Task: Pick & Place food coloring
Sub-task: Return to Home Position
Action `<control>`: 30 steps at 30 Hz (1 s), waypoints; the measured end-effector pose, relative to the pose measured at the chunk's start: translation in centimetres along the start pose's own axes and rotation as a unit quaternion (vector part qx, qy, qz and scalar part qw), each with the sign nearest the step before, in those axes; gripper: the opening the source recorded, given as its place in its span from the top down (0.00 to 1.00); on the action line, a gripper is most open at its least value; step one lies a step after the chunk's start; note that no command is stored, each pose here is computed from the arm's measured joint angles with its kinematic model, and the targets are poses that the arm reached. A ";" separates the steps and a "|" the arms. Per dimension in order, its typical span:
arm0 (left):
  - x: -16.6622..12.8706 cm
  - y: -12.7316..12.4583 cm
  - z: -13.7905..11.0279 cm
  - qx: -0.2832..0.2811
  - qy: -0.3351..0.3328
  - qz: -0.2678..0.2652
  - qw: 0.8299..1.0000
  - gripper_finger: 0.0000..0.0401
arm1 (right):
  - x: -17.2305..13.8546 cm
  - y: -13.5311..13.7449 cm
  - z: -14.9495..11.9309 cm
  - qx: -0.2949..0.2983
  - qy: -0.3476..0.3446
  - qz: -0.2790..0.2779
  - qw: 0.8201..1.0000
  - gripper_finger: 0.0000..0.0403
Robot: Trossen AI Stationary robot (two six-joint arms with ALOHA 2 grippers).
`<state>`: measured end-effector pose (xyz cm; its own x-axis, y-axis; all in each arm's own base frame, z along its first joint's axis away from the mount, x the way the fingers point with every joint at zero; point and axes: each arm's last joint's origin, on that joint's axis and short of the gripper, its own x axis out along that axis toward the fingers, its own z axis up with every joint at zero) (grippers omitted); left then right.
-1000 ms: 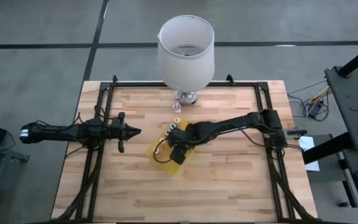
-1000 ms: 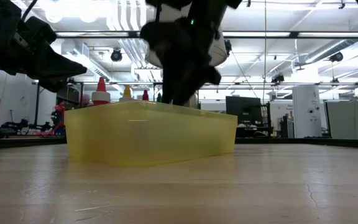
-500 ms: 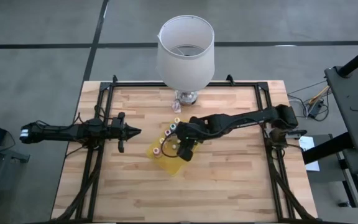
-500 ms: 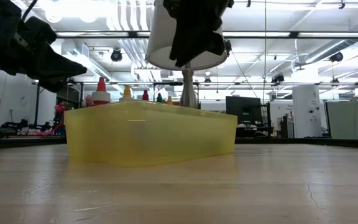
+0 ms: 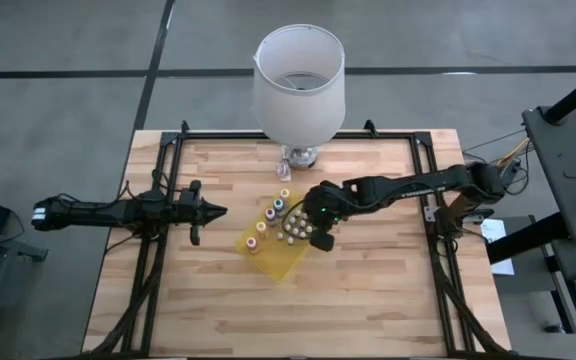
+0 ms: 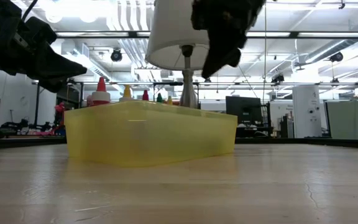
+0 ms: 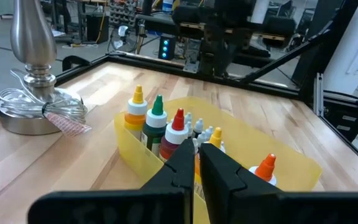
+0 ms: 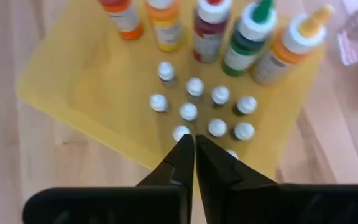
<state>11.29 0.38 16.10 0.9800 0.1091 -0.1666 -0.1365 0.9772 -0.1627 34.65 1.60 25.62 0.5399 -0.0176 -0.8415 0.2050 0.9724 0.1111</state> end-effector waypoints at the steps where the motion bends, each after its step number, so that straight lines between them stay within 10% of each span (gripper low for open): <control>1: 0.0 0.0 0.0 0.000 0.000 0.000 1.000 1.00 | 0.0 -0.2 -0.4 0.001 -0.003 0.000 1.000 0.98; 30: 0.0 0.0 0.0 0.000 0.002 0.000 1.000 1.00 | -5.6 -5.0 -11.8 -0.019 -0.113 0.005 0.993 0.98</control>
<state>11.31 0.37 16.07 0.9795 0.1088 -0.1697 -0.1366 0.9773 -0.1622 21.03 -0.38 23.54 0.7121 -0.0554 -0.6999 0.1699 0.9809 0.0952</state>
